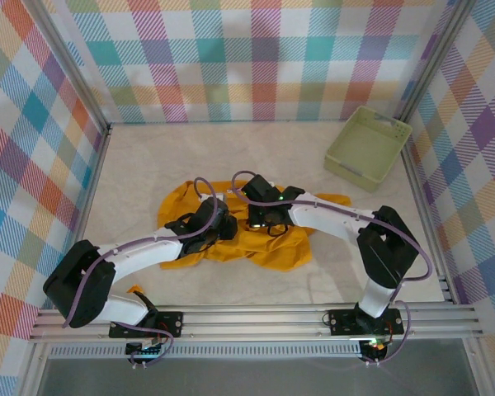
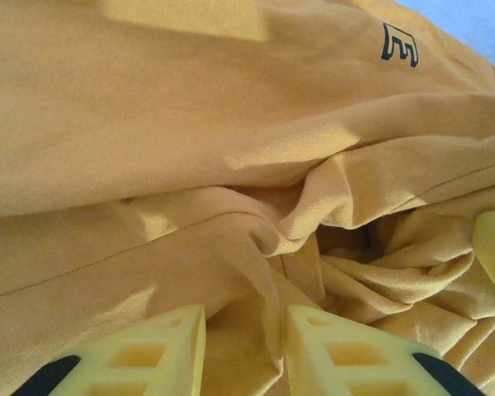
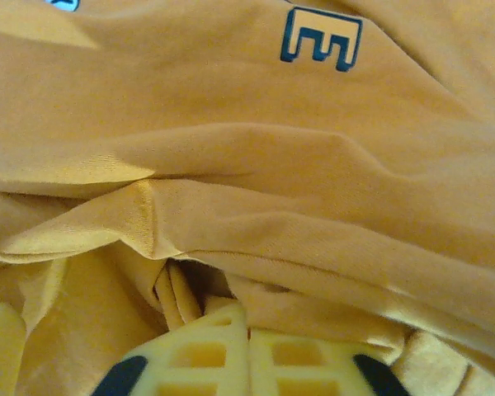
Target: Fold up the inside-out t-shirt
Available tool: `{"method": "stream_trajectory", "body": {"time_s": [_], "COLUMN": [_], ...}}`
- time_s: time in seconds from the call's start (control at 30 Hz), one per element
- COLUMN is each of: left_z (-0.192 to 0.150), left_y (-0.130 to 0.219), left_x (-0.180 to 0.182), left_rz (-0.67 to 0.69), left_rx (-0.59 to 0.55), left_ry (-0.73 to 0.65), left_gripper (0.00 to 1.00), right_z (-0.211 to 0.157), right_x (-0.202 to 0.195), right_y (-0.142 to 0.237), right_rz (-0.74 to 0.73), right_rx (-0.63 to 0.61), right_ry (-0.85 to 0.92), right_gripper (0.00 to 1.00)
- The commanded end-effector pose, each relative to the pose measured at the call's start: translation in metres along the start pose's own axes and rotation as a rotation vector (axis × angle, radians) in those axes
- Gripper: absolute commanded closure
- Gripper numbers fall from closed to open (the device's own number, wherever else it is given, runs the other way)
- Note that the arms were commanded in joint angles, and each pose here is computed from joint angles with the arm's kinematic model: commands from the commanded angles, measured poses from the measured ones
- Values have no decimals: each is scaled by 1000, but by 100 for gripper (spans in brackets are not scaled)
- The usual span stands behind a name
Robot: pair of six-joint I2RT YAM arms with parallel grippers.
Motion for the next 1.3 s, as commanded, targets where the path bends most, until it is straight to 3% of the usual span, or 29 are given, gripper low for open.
{"method": "stream_trajectory", "body": {"time_s": [0.0, 0.37, 0.63, 0.77, 0.9, 1.27], "left_z": [1, 6, 10, 15, 17, -8], "left_y": [0, -13, -4, 13, 20, -22], "left_x": [5, 24, 12, -7, -27, -67], "left_rz": [26, 117, 40, -27, -64, -68], "left_rx": [-11, 13, 1, -28, -17, 134], "left_ry": [9, 36, 0, -22, -20, -54], "left_gripper": [68, 65, 55, 47, 42, 38], "right_z": [6, -14, -19, -29, -56, -119], "right_x": [2, 7, 3, -23, -47, -91], "right_y": [26, 101, 137, 117, 80, 23], "right_rz": [41, 418, 644, 498, 372, 224], "right_rx": [-38, -45, -250, -271, -180, -14], "right_ry": [24, 123, 176, 84, 7, -225], "right_gripper": [100, 100, 100, 100, 100, 100]}}
Point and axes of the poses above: each hand's point on the last joint's axis, 136 mm out from that joint toward the fingers, its own y axis back along the fingers, its own x axis along the line the jaws close on, z = x × y, the point moved 6 cm from there along y, back along the fingers, and after that the axes turned 2 degrees about -y, right-handed, at the moved point
